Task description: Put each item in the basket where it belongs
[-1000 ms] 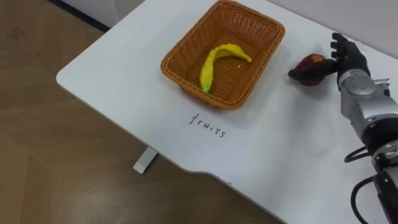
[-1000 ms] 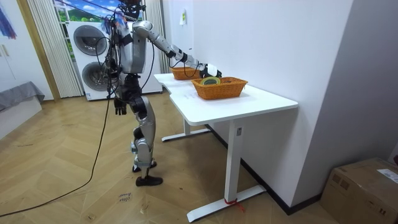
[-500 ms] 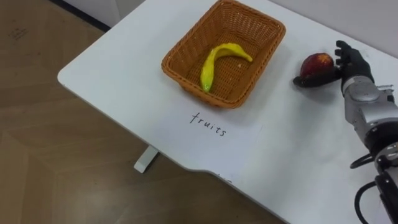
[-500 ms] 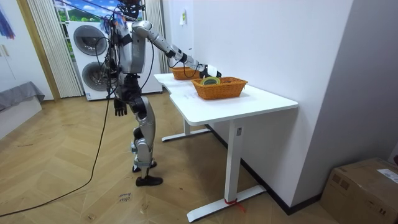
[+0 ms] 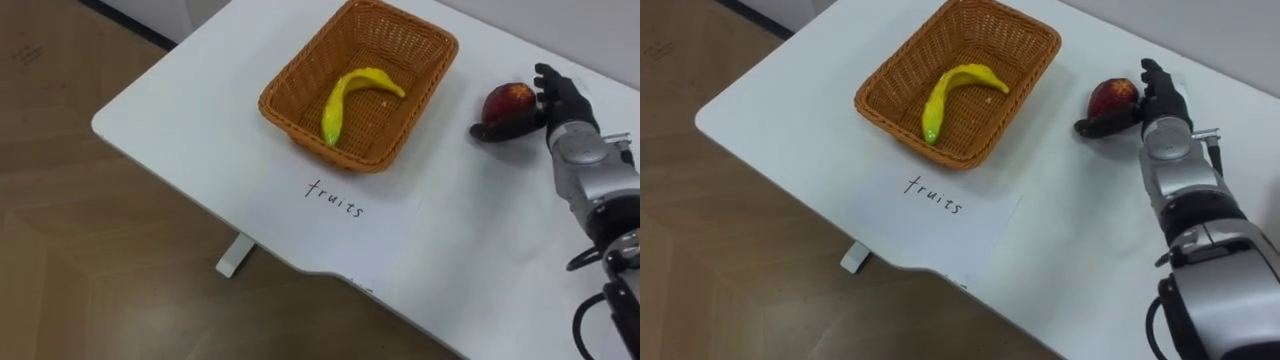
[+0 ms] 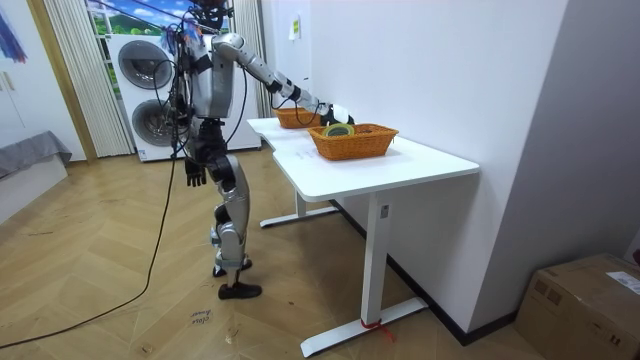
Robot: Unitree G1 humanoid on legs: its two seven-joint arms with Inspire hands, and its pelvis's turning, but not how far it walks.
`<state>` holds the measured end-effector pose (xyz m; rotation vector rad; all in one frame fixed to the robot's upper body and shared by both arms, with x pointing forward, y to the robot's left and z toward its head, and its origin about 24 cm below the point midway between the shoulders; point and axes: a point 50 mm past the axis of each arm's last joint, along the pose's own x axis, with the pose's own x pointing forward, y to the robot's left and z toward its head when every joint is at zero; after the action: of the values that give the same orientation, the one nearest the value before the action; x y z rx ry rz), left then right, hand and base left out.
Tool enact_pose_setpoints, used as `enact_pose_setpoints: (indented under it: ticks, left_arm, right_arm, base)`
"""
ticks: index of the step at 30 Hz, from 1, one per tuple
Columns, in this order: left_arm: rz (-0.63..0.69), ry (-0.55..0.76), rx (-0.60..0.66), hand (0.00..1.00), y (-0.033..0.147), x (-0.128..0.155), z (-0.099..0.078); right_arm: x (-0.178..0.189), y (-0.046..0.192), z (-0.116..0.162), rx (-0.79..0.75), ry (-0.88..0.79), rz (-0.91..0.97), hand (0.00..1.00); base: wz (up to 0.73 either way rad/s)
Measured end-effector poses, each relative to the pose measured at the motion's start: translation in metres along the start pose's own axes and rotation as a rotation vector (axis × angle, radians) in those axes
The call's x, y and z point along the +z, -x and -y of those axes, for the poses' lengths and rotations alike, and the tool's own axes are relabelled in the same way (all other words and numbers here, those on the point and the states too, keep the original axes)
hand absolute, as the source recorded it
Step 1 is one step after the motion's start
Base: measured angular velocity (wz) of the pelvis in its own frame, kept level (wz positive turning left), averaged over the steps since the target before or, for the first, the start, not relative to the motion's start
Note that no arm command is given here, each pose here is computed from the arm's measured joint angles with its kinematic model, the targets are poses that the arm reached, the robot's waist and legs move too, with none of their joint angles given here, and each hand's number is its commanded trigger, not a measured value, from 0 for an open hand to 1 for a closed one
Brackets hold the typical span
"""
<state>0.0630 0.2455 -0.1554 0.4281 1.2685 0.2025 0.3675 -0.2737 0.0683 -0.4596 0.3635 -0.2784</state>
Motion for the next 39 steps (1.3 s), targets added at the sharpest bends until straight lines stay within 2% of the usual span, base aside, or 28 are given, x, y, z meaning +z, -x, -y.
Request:
enact_pose_setpoints:
  ticks: [4, 14, 29, 39]
  left_arm:
    - [0.022, -0.001, -0.001, 0.00, -0.001, 0.009, -0.002]
    - [0.048, -0.018, -0.002, 0.00, -0.003, 0.019, -0.006]
    - [0.042, -0.020, -0.001, 0.00, -0.003, 0.016, -0.007]
    - [0.028, 0.013, 0.029, 0.00, -0.002, 0.007, -0.015]
  right_arm:
    - [-0.001, 0.000, 0.011, -0.020, 0.083, 0.006, 1.00]
    - [-0.002, 0.000, 0.013, -0.002, 0.109, 0.004, 1.00]
    - [-0.002, 0.000, 0.010, 0.068, 0.100, -0.007, 1.00]
    - [0.003, 0.001, 0.005, 0.106, 0.079, -0.008, 1.00]
  base:
    - [0.00]
    - [-0.04]
    - [0.00]
    - [0.02]
